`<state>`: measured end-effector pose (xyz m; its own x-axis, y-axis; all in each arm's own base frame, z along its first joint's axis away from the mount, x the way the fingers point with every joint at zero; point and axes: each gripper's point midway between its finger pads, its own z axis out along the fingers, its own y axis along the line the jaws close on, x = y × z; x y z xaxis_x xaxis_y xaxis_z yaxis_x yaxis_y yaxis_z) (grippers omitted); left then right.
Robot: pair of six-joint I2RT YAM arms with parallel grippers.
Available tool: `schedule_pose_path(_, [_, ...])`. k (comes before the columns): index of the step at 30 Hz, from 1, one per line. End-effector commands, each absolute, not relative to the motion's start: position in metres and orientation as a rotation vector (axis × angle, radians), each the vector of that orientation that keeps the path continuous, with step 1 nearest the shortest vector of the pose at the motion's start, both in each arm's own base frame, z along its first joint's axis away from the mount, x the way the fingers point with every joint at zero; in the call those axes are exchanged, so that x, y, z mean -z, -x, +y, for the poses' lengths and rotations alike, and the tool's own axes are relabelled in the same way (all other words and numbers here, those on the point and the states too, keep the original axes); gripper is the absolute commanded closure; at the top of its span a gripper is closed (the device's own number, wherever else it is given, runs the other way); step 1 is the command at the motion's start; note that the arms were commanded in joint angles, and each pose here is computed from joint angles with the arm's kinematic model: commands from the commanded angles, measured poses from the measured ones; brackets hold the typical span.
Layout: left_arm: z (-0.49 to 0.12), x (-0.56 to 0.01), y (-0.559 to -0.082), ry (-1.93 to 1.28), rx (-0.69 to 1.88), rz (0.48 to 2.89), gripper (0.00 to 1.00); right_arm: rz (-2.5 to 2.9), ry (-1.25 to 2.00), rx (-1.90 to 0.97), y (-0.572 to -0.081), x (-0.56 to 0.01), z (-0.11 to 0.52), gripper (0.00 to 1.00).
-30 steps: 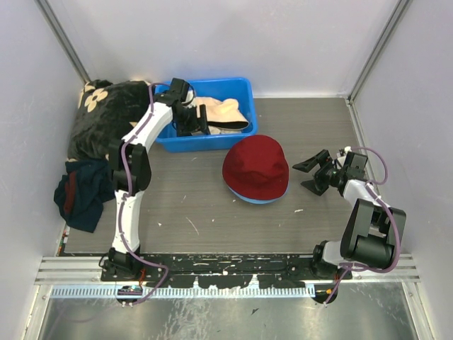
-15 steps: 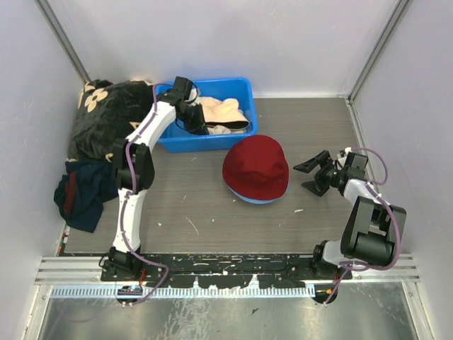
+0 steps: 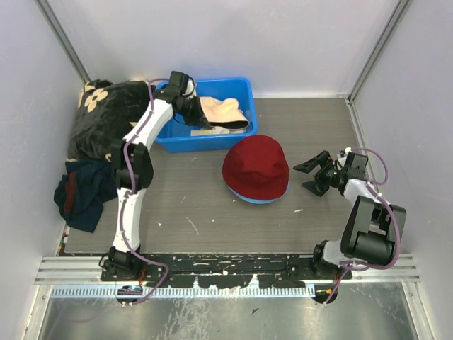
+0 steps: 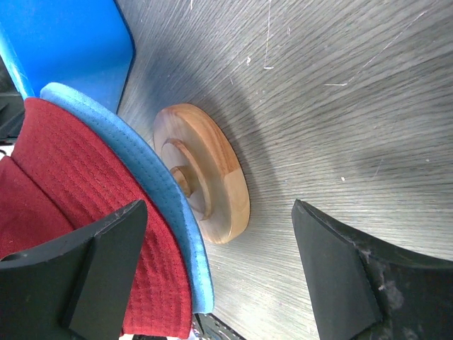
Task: Stack the hats
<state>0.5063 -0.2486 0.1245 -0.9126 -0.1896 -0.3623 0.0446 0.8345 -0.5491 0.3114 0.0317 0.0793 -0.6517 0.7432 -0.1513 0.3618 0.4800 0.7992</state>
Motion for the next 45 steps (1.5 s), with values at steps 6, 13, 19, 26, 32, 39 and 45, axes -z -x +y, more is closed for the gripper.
schedule_pose_path(6, [-0.234, -0.303, -0.529, 0.105, 0.924, 2.172, 1.00, 2.192, -0.854, -1.031, -0.325, -0.096, 0.025, 0.11])
schedule_pose_path(13, [-0.229, -0.280, -0.516, 0.093, 0.894, 2.258, 0.54, 2.186, -0.848, -1.055, -0.325, -0.097, 0.028, 0.11])
schedule_pose_path(19, [-0.249, -0.248, -0.501, 0.002, 0.766, 2.368, 0.30, 2.184, -0.845, -1.056, -0.325, -0.098, 0.028, 0.11])
schedule_pose_path(26, [-0.271, -0.205, -0.498, -0.035, 0.671, 2.469, 0.16, 2.181, -0.838, -1.056, -0.325, -0.099, 0.028, 0.11])
schedule_pose_path(32, [-0.280, -0.160, -0.488, -0.063, 0.592, 2.589, 0.10, 2.184, -0.831, -1.056, -0.323, -0.098, 0.029, 0.11])
schedule_pose_path(39, [-0.276, -0.130, -0.489, -0.084, 0.456, 2.636, 0.06, 2.186, -0.827, -1.057, -0.323, -0.097, 0.029, 0.11])
schedule_pose_path(45, [-0.285, -0.113, -0.492, -0.090, 0.444, 2.649, 0.01, 2.187, -0.825, -1.060, -0.321, -0.096, 0.030, 0.12])
